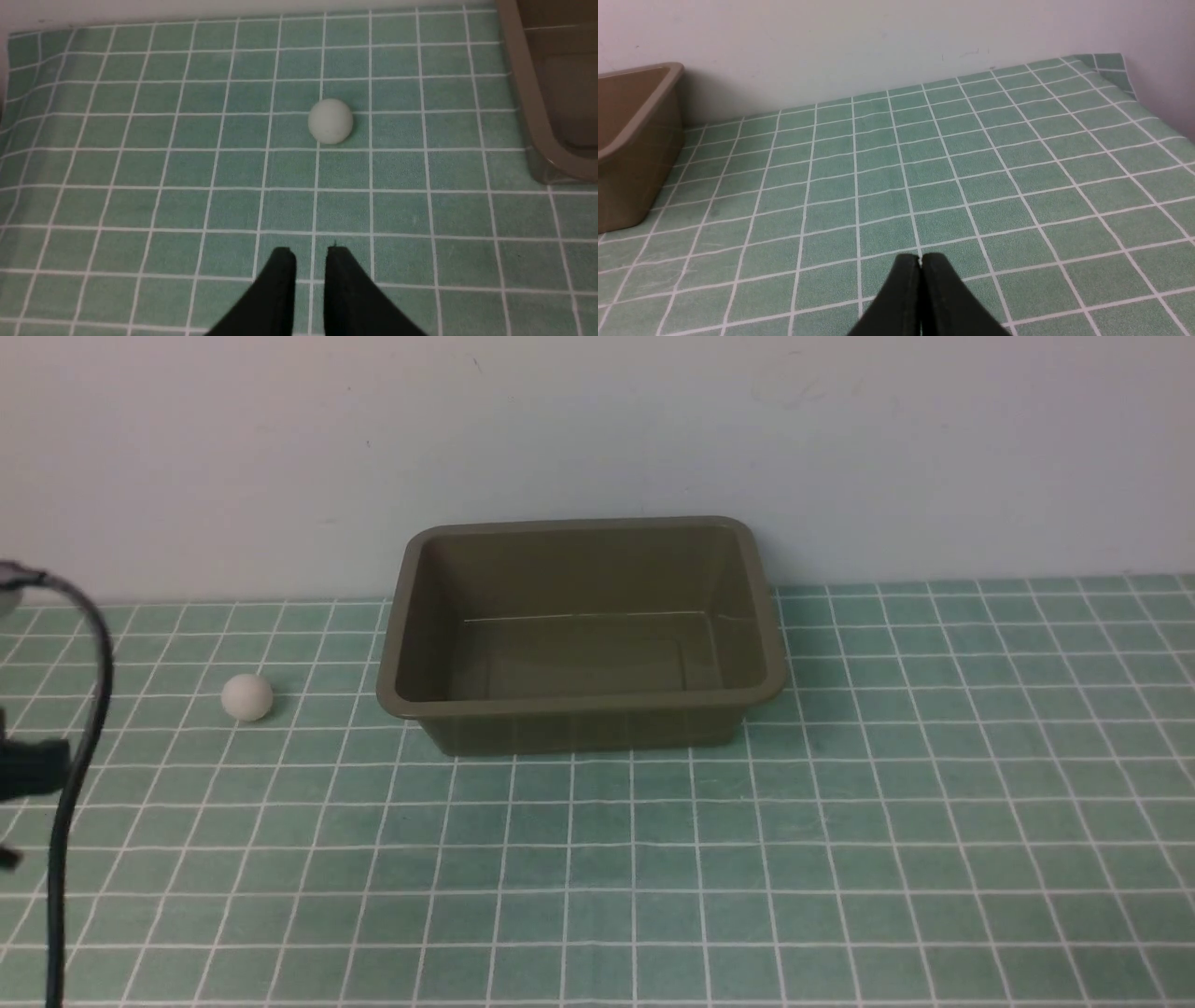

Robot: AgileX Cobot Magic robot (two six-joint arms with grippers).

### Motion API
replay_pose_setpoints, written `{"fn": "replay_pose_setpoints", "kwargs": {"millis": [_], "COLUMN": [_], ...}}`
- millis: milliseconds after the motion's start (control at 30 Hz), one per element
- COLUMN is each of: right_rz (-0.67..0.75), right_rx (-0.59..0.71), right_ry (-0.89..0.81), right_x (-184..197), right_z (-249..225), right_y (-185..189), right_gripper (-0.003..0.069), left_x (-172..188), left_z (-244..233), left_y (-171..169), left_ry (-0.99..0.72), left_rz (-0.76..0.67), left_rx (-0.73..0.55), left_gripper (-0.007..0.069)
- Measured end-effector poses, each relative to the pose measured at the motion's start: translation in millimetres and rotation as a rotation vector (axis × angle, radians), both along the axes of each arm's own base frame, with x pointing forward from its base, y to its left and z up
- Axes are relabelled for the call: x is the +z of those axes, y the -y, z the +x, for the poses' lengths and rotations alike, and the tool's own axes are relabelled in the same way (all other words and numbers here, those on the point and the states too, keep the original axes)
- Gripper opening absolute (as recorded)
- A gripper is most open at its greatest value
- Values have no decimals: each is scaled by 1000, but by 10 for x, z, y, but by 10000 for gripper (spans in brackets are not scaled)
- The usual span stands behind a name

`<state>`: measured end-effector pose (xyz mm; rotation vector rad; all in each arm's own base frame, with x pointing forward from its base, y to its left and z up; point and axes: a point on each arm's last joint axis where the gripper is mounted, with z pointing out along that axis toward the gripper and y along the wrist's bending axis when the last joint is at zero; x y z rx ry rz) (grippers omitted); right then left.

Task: Put the table tennis balls in the box on the green coffee tablecloth.
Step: 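Reach for and grasp a ping pong ball on the table beside the basket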

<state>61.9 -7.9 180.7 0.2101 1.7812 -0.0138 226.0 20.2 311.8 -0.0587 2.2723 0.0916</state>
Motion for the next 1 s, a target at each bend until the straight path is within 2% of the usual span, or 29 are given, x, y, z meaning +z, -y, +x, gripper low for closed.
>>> {"fn": "replay_pose_setpoints", "kwargs": {"millis": [167, 267, 367, 433, 700, 1000], "right_rz": [0, 0, 0, 0, 0, 0], "right_rx": [0, 0, 0, 0, 0, 0], "right_ry": [0, 0, 0, 0, 0, 0], "right_x": [0, 0, 0, 0, 0, 0], "right_z": [0, 0, 0, 0, 0, 0], "right_y": [0, 0, 0, 0, 0, 0], "right_gripper": [-10, -10, -10, -10, -10, -10], "left_x": [-173, -320, -465, -544, -1037, -1345], "left_z": [638, 1007, 1332, 1503, 2112, 2283], "left_y": [-35, -41, -61, -74, -127, -143], "left_ry": [-110, -170, -213, -229, -311, -380], "left_rz": [-2, -48, -62, -62, -55, -49], "left_rx": [-31, -25, -23, -25, -32, -43], "left_gripper": [286, 454, 556, 578, 584, 584]}}
